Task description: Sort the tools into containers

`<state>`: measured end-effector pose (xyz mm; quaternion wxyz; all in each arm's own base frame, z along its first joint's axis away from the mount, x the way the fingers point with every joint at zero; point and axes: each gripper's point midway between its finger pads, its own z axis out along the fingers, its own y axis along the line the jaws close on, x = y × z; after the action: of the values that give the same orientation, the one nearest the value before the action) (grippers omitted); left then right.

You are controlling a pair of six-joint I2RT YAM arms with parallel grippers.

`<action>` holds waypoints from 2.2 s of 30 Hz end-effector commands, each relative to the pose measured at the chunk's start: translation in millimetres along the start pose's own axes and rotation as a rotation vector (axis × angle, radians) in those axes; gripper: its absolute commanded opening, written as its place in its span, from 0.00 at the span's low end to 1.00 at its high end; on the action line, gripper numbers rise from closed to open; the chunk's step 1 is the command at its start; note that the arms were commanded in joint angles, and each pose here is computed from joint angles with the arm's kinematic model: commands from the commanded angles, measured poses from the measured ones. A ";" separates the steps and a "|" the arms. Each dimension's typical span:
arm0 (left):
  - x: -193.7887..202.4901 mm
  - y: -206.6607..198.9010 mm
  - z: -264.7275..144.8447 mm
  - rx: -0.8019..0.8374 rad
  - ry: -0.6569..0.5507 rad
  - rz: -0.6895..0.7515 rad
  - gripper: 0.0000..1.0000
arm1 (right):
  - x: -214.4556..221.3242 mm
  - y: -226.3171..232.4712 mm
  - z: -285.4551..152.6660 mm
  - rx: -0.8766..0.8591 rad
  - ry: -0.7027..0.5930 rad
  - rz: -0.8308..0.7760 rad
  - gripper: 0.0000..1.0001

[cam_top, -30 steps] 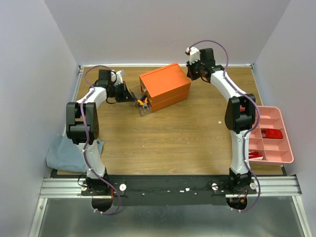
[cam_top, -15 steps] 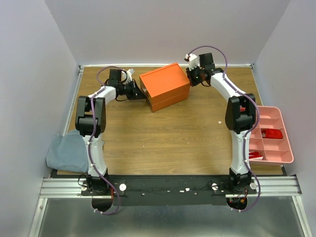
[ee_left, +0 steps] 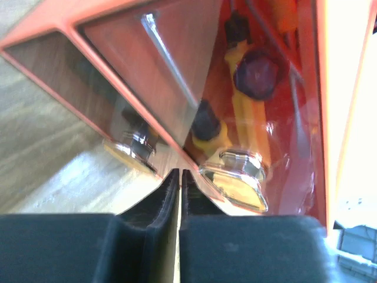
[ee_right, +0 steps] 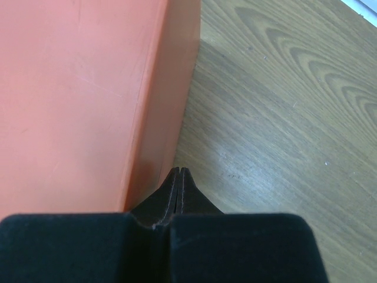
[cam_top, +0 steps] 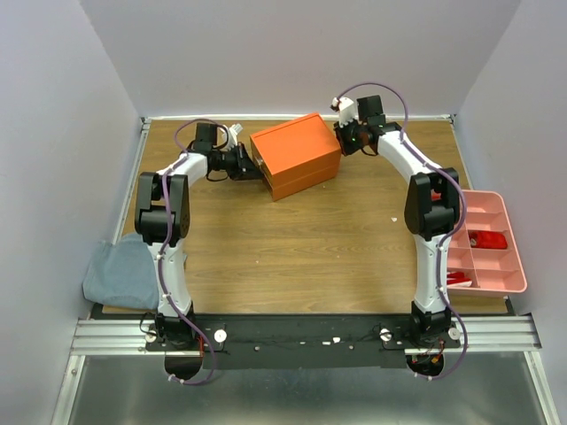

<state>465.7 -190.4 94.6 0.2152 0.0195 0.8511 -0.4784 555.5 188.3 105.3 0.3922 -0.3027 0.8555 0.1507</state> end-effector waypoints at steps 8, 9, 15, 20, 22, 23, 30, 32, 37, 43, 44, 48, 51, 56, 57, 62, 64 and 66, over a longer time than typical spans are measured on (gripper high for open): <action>-25.9 62.3 -163.2 -0.484 0.137 0.257 0.41 | -19.1 -2.6 -32.6 0.071 -0.035 -0.062 0.01; -34.3 77.2 -172.6 -0.552 0.142 0.303 0.42 | -17.3 -2.2 -32.5 0.070 -0.030 -0.060 0.01; -93.4 134.7 -199.9 -0.741 0.235 0.655 0.44 | -16.3 -0.8 -37.7 0.070 -0.030 -0.064 0.01; -121.6 161.8 -204.6 -0.849 0.272 0.872 0.48 | -11.5 2.5 -39.9 0.063 -0.024 -0.073 0.01; -135.4 164.6 -205.1 -0.870 0.263 0.943 0.51 | -10.2 3.6 -40.2 0.060 -0.022 -0.072 0.01; -135.8 173.9 -201.9 -0.875 0.278 0.945 0.53 | -9.5 3.7 -40.0 0.059 -0.020 -0.072 0.01; -137.1 200.3 -188.6 -0.861 0.326 0.947 0.57 | -3.2 5.5 -42.0 0.058 -0.008 -0.072 0.01; -132.2 204.2 -184.5 -0.845 0.335 0.935 0.57 | 1.4 7.1 -42.8 0.054 0.001 -0.077 0.01; -113.6 214.2 -172.6 -0.786 0.375 0.892 0.58 | 6.8 7.6 -42.4 0.057 0.014 -0.084 0.01; -101.9 224.9 -165.1 -0.762 0.404 0.851 0.59 | 9.3 10.7 -40.9 0.053 0.021 -0.088 0.01; -100.4 226.2 -164.5 -0.755 0.410 0.847 0.59 | 10.2 11.4 -40.6 0.052 0.025 -0.091 0.01; -90.6 225.8 -158.7 -0.715 0.419 0.816 0.58 | 10.6 15.0 -40.1 0.052 0.028 -0.106 0.01; -75.8 213.9 -152.5 -0.637 0.443 0.814 0.58 | 15.1 17.3 -37.8 0.048 0.039 -0.114 0.01; -50.0 217.6 -146.5 -0.600 0.519 0.770 0.57 | 14.9 21.8 -33.7 0.040 0.042 -0.123 0.01; -44.7 221.9 -144.2 -0.596 0.534 0.754 0.57 | 15.8 22.4 -32.9 0.039 0.047 -0.121 0.01; -44.3 221.2 -142.7 -0.571 0.524 0.721 0.52 | 14.3 29.6 -30.1 0.029 0.048 -0.137 0.01; -41.9 219.7 -144.1 -0.562 0.537 0.728 0.50 | 14.9 32.5 -29.8 0.023 0.049 -0.144 0.01; -39.1 219.3 -147.0 -0.545 0.560 0.752 0.41 | 15.2 32.6 -30.9 0.025 0.049 -0.146 0.01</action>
<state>535.2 66.3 30.5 0.1961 0.3803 0.9025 -0.0494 522.0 167.1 102.0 0.3796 -0.3318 0.8589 0.0896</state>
